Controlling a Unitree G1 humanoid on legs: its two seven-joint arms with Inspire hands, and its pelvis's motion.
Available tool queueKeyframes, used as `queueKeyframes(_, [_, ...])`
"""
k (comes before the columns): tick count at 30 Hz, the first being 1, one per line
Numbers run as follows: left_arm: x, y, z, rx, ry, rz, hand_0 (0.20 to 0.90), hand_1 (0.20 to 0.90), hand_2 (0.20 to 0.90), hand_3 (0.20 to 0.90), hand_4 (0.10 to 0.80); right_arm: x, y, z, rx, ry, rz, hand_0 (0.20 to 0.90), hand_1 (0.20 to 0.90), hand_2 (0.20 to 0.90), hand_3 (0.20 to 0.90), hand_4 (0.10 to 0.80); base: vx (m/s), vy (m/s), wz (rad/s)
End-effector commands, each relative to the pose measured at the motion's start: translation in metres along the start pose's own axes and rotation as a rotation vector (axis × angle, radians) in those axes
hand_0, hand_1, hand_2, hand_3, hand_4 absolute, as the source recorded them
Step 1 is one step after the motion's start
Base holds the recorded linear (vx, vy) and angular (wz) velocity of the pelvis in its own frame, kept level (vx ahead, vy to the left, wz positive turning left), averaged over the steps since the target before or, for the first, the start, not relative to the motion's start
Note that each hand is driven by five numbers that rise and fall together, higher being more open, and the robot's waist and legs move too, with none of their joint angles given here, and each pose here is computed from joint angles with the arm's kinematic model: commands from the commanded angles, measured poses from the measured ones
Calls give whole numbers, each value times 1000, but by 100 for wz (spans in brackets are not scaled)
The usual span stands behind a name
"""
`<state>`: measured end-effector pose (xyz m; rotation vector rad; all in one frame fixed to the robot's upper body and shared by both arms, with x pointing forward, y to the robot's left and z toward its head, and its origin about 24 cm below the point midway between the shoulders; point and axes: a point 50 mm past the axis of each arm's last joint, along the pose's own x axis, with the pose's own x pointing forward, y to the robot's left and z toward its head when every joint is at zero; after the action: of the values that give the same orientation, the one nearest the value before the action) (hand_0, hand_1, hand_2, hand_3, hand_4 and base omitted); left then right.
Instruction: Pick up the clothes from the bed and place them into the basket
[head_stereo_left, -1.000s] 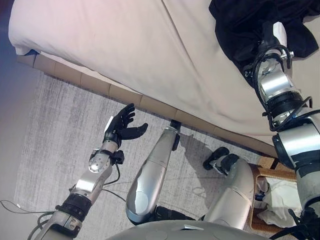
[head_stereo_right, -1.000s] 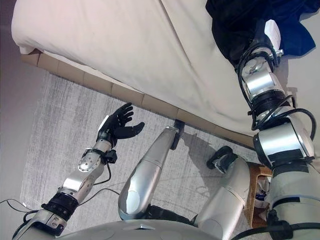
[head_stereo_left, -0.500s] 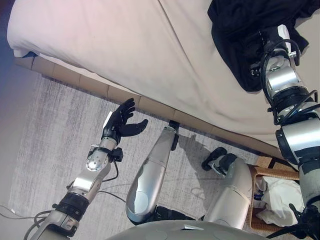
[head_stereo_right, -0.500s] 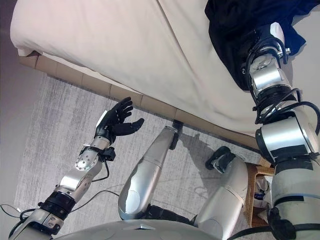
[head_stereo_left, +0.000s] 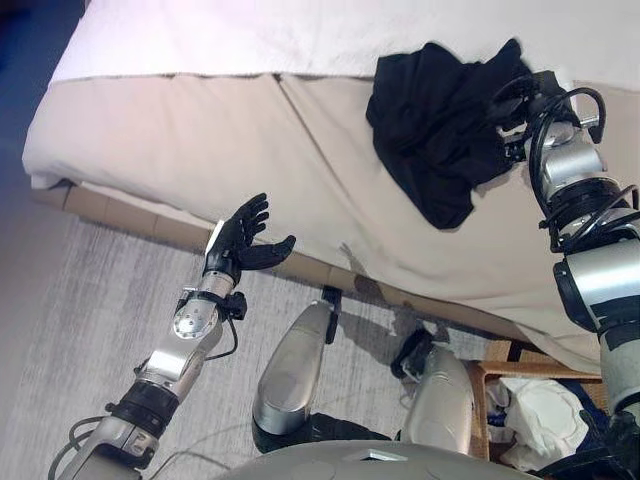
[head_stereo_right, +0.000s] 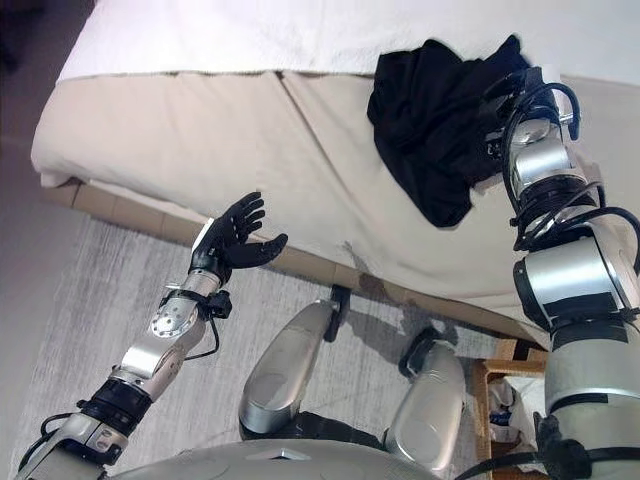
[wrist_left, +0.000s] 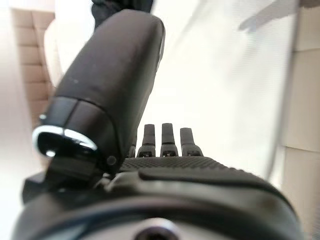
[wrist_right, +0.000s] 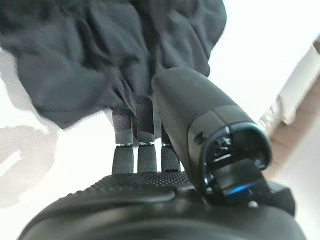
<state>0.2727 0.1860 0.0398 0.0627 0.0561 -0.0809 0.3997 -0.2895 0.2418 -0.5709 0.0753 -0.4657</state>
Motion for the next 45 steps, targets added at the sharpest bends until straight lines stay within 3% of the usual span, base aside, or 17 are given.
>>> queueKeyframes(1, [2,13,21,13,-104,43,900,900,900,900,800,-7,-36,45,87,-261,-75,300,300,300,200,100,17,-21,-10])
queueKeyframes(15, [-4,11,-8,44,22,21,900,900,900,900,800,-13,-58,26,72,-285,-13,300,300,300,200,100,129,-29,-8])
queueKeyframes(16, [-5,11,-11,51,34,14,900,900,900,900,800,-12,-56,19,66,-258,-1,413,413,413,332,232,128,-14,-3])
queueKeyframes(18, [-5,11,-14,55,47,3,900,900,900,900,800,-12,-52,11,40,-228,1,773,773,773,752,652,76,-5,6])
queueKeyframes(19, [-5,10,-14,57,51,-2,900,900,900,900,800,-11,-51,8,8,-221,-13,900,900,900,900,800,44,7,10])
queueKeyframes(33, [-15,9,-21,48,69,-54,900,900,900,900,800,-7,-56,-2,-179,-207,-187,900,900,900,900,800,17,32,17])
queueKeyframes(45, [-5,-4,28,5,-191,-102,900,900,900,900,800,-6,-63,49,-74,-231,-238,900,900,900,900,800,-123,33,19])
